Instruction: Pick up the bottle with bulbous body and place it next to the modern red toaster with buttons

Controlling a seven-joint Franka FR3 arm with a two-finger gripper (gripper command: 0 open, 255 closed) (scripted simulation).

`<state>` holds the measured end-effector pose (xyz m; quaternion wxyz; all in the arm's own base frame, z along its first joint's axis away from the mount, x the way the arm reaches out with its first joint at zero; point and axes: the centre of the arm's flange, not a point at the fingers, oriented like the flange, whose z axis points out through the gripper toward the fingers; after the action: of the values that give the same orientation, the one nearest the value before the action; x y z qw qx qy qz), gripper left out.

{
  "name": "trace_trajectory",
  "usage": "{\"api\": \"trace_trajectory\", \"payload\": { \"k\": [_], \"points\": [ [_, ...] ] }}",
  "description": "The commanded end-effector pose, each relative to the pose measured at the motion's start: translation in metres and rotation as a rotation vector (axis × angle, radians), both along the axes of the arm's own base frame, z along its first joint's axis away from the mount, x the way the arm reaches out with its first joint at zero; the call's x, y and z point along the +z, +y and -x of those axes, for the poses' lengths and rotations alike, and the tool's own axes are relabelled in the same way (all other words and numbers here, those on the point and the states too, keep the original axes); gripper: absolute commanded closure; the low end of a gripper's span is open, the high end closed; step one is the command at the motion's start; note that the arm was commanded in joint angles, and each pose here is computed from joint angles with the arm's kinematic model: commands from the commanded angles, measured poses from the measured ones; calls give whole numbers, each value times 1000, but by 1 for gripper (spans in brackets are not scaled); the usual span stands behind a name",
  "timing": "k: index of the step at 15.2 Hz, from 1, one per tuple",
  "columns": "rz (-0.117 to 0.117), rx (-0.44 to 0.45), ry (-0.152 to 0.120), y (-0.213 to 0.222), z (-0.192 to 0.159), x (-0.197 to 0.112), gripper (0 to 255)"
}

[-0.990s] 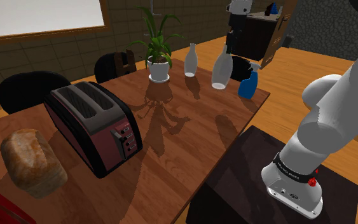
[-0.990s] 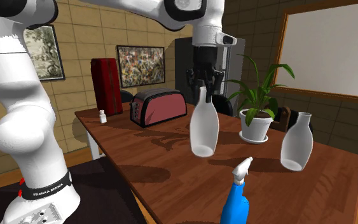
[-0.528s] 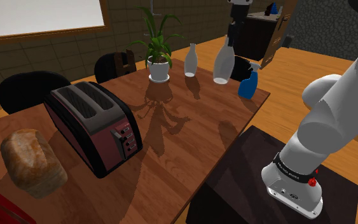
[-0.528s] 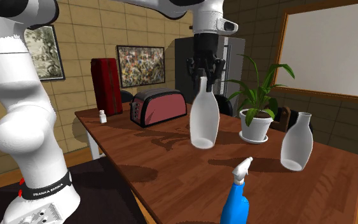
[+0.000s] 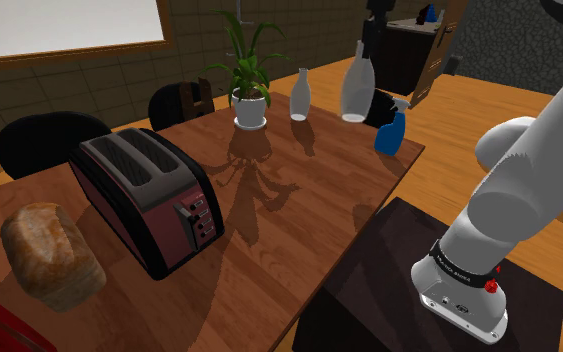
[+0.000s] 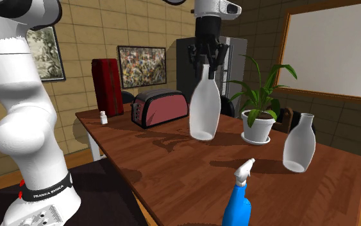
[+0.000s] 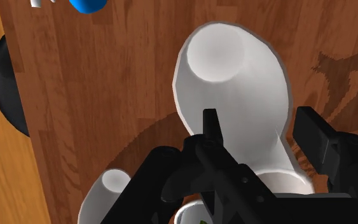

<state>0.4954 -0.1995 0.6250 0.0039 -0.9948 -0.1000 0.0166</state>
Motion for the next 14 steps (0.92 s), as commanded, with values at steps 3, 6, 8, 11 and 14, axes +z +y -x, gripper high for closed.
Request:
{"api": "trace_trajectory", "payload": {
  "k": [3,6,8,11,14],
  "points": [
    [0,0,0,0,-1,21,255],
    [0,0,0,0,-1,37,255],
    [0,0,0,0,-1,48,255],
    [0,0,0,0,-1,63,255],
    [0,0,0,0,-1,79,255]
  ]
}}
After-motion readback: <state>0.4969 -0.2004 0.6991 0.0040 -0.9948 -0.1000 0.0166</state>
